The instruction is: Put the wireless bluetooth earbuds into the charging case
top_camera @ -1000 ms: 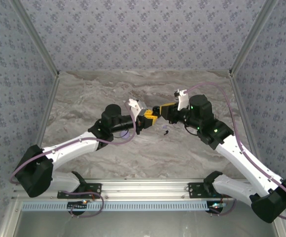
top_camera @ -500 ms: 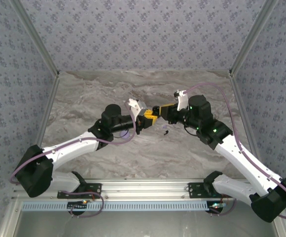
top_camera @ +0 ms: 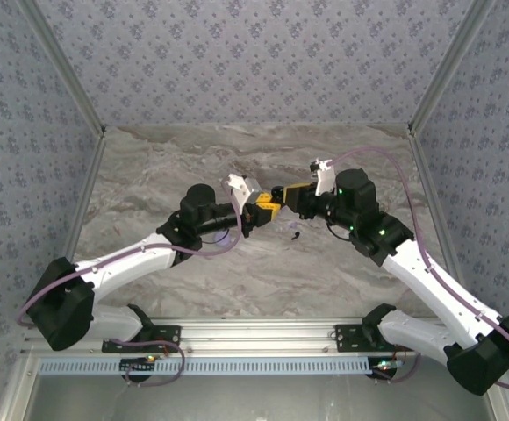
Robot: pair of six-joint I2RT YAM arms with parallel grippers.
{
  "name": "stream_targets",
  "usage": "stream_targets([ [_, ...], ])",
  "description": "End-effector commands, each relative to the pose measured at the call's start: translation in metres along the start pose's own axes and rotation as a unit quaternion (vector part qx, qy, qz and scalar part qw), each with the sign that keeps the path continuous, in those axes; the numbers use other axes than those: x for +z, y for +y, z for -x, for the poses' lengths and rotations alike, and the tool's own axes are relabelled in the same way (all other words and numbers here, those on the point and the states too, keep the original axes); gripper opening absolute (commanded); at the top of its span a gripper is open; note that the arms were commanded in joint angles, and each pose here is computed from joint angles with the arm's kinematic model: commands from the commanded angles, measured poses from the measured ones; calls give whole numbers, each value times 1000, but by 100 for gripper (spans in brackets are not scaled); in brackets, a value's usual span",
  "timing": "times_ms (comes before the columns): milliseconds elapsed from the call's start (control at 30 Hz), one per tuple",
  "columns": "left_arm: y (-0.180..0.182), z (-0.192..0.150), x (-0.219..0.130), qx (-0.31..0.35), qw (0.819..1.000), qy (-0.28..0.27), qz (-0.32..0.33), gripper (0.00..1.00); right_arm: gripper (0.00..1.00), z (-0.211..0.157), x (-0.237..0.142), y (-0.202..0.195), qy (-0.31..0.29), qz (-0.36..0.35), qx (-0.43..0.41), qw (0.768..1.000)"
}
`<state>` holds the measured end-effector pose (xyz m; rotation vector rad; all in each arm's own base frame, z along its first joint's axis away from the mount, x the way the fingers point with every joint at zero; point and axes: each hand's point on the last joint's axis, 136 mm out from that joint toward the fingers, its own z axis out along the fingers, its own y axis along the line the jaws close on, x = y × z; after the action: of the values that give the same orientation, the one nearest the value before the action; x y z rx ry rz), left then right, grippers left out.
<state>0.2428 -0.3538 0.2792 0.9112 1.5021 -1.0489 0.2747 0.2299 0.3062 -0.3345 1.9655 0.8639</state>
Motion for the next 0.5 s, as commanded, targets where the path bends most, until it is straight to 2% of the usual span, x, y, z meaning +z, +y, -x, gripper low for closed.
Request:
stream_targets([
  [0,-7,26,3,15,999,-35,-12,0,24,18,-6,8,-35,8,0,999],
  [467,-8,29,3,8,999,-44,-14,0,25,17,-1,5,-34,4,0,999],
])
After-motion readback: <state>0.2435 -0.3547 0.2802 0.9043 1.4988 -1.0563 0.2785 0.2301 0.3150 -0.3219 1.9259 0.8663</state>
